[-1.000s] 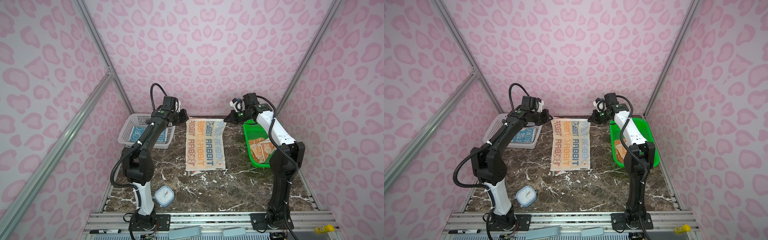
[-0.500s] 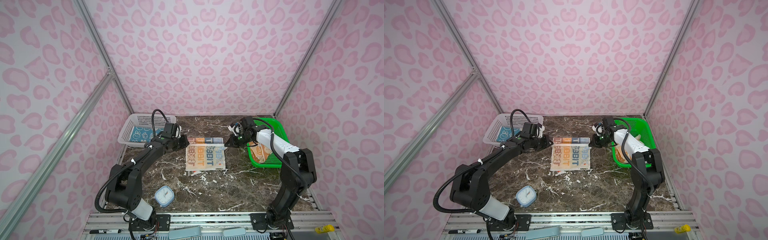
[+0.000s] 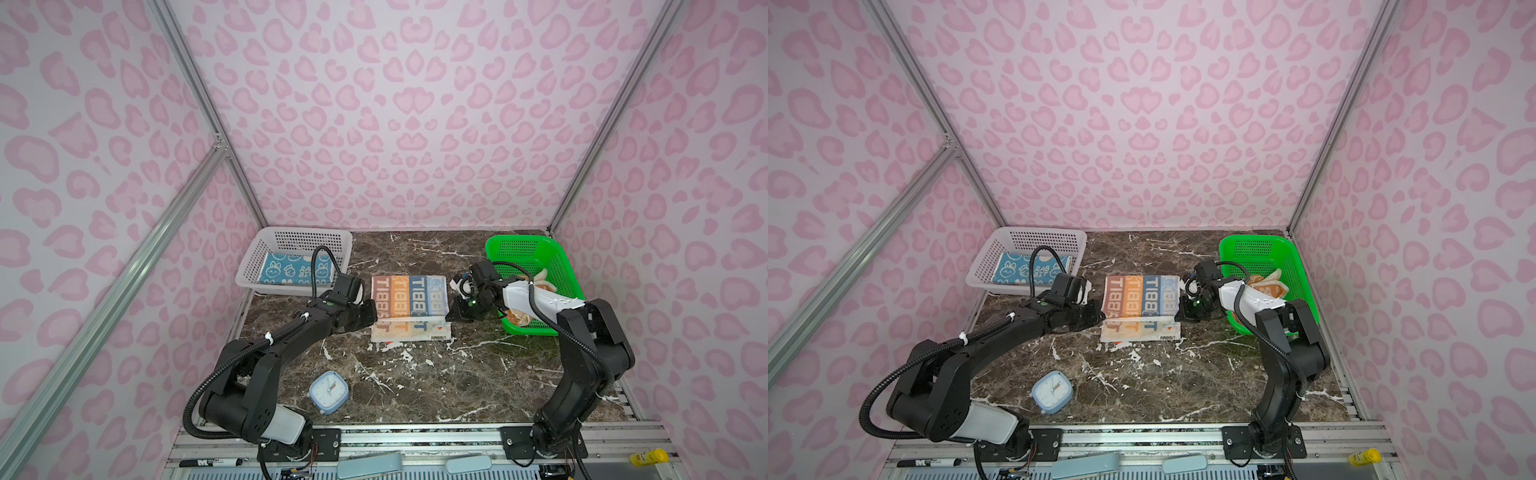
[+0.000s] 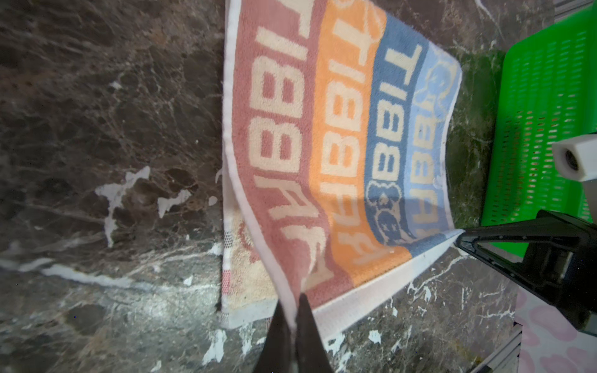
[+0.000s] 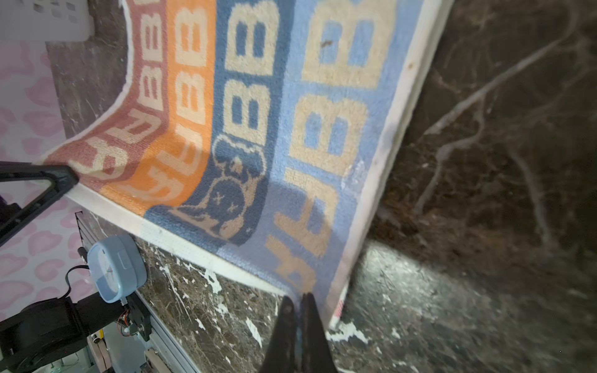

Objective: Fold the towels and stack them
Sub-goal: 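Pull the held far corners toward the robot with both grippers, folding the towel over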

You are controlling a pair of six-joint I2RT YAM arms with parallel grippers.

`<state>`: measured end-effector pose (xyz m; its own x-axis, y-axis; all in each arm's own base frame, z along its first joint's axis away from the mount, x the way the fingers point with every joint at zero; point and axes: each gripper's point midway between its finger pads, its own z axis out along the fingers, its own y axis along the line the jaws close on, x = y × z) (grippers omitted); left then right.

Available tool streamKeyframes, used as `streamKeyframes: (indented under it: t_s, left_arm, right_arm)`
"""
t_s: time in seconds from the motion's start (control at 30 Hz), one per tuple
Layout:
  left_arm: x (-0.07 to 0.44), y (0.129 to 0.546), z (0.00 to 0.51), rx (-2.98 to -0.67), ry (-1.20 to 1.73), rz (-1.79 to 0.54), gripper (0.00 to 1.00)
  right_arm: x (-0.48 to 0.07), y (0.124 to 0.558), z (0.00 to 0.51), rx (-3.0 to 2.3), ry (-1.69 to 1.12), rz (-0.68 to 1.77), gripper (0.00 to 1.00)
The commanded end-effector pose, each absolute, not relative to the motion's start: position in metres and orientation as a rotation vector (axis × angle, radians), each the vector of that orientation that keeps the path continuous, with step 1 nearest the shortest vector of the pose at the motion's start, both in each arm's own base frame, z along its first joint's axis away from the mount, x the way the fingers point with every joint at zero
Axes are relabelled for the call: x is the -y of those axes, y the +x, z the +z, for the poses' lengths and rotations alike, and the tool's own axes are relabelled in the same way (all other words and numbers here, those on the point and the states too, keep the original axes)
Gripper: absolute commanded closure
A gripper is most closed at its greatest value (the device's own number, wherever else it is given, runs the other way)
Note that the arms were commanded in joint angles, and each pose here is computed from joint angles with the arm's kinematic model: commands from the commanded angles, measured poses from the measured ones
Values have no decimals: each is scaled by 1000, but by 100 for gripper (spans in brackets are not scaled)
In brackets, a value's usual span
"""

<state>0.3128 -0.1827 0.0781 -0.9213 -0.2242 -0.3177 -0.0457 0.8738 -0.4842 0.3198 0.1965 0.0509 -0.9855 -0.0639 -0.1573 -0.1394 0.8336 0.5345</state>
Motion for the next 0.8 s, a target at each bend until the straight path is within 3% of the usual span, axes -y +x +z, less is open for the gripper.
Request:
streamKeyframes:
  t_s: [0.0, 0.37, 0.77]
  left_arm:
    - [157, 308, 54, -2715, -272, -459, 98]
    - [159, 296, 22, -2799, -259, -422, 98]
    - [165, 317, 74, -2696, -223, -448, 97]
  right_arm:
    - [-167, 320, 30, -2935, -83, 607, 100]
    - [-162, 308, 1, -2998, -85, 549, 100]
    - [-164, 322, 63, -2888, -116, 550, 100]
